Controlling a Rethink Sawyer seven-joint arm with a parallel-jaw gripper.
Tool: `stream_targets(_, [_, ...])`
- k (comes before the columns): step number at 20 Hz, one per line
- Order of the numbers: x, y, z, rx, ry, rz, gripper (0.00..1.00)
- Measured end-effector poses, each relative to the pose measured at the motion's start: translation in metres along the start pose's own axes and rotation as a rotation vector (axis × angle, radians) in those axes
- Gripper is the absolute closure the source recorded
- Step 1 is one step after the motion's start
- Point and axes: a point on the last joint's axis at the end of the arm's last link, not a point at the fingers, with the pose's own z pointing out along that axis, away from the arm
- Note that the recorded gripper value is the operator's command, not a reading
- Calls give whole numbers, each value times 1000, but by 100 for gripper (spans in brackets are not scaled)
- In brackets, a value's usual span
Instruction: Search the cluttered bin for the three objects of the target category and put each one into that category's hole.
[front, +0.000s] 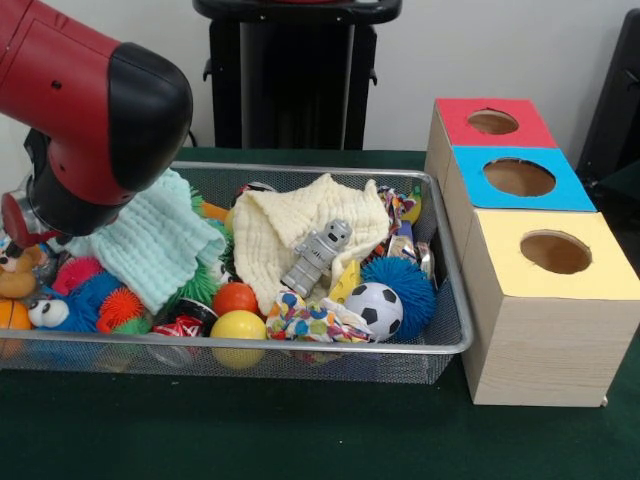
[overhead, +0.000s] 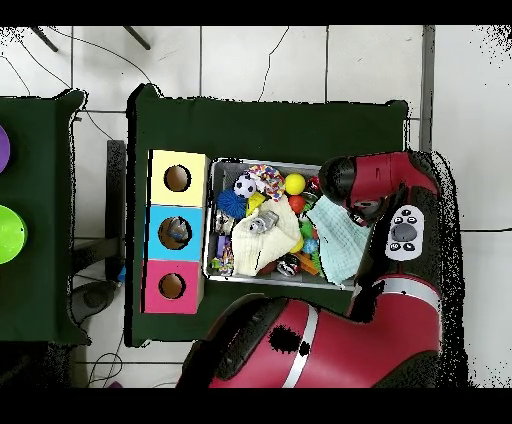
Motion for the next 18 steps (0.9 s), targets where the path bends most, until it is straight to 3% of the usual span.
stream_targets(7, [1,2,7,-7,8,-2,0])
stream_targets(18, [11,10,39,-33,59,-11,0])
